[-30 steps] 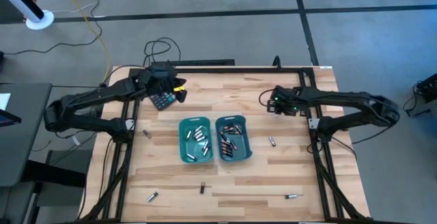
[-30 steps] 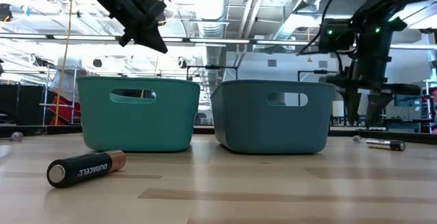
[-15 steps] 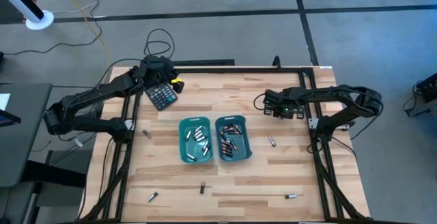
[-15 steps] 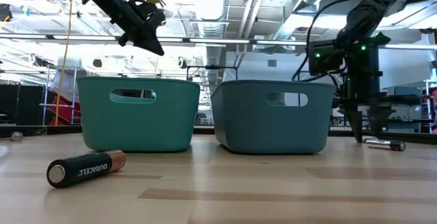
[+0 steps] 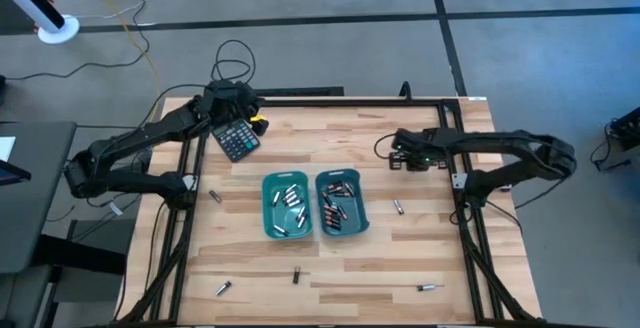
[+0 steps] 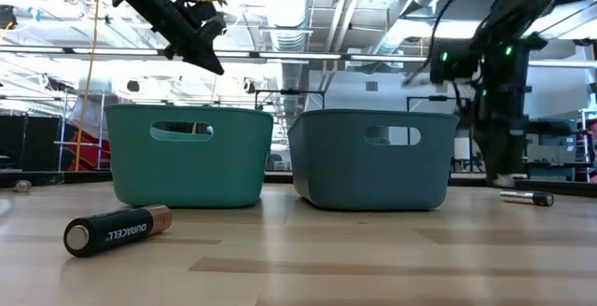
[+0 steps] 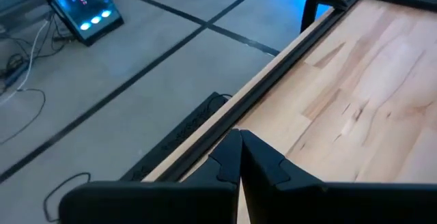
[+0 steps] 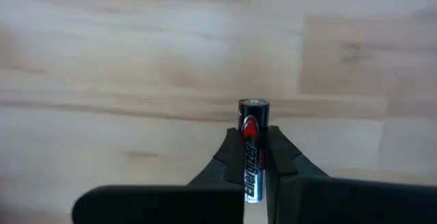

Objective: Sort batteries
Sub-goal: Put the silver battery into the green bin

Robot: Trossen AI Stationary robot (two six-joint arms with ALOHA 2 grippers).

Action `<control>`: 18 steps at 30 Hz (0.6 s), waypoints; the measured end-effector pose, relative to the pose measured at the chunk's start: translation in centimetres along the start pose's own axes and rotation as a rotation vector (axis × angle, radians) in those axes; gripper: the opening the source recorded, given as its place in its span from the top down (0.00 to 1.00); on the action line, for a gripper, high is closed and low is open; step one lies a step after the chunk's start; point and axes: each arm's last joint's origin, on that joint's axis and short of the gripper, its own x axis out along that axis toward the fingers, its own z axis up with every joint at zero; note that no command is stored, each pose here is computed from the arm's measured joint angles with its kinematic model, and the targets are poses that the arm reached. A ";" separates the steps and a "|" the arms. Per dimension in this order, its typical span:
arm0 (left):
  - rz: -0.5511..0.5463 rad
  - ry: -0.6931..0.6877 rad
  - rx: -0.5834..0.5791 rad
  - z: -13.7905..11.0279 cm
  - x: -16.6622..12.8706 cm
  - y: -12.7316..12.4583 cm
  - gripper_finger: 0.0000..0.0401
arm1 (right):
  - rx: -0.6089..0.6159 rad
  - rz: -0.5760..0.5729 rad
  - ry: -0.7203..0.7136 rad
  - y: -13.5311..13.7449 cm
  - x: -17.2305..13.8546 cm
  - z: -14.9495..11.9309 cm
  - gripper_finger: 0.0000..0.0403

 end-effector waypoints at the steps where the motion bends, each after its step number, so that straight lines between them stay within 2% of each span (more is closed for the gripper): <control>1: -0.003 -0.001 -0.007 0.0 0.0 -0.1 1.00 | -0.016 0.030 -0.016 -0.1 -0.6 0.0 0.96; 8: -0.043 -0.009 -0.009 0.1 -0.3 -1.1 1.00 | -0.110 0.167 -0.110 -0.8 -3.7 0.0 0.96; 11: -0.064 -0.029 0.017 0.3 -0.4 -1.7 1.00 | -0.224 0.238 -0.176 -0.2 -5.5 0.2 0.96; 15: -0.085 -0.040 0.090 0.4 -0.6 -2.2 1.00 | -0.423 0.370 -0.294 2.1 -8.9 0.7 0.96; 18: -0.099 -0.031 0.063 0.3 -0.7 -2.5 1.00 | -0.569 0.426 -0.372 4.4 -11.4 1.1 0.96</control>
